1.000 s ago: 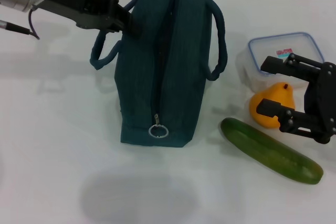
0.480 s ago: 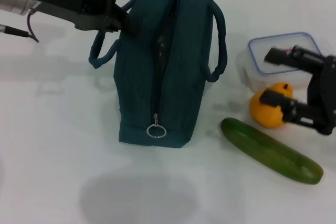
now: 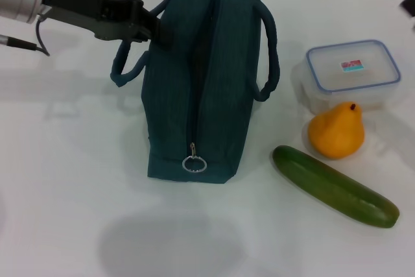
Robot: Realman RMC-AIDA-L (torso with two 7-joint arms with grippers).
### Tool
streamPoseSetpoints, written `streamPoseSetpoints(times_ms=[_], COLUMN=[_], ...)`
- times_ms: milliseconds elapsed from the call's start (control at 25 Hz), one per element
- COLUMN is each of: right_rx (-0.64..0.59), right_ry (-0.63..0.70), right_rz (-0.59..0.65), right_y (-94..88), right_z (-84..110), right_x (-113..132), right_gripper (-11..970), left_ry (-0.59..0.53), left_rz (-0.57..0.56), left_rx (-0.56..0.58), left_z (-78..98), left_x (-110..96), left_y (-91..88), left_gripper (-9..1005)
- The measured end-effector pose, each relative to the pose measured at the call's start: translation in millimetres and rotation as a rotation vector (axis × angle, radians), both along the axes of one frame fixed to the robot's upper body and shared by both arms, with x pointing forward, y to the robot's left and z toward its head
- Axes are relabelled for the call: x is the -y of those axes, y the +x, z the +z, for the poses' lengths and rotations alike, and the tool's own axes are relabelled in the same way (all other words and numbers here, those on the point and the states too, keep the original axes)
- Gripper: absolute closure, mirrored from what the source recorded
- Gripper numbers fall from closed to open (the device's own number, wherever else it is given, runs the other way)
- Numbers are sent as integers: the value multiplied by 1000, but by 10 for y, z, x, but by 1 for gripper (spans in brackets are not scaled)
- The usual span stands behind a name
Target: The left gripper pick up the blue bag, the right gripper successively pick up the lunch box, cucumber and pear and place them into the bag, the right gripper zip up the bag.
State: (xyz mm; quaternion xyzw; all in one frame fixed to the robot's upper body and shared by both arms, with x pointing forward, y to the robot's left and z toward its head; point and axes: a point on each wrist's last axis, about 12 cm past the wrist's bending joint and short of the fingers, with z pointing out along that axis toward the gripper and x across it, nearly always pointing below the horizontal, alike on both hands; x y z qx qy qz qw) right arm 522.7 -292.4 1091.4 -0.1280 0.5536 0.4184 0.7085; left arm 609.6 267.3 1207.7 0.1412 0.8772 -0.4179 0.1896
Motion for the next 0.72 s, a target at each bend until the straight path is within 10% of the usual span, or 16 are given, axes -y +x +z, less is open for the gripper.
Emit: streamPoseSetpoints(times_ms=[720], right_rx=[-553], right_ry=[210], right_rz=[-316], right_y=[204], right_z=[-525], right_x=[288], right_gripper=[371], left_ry=[1], left_rz=[-20], left_rx=[44], left_z=[-111], left_x=[17], left_y=[-41], left_gripper=[936])
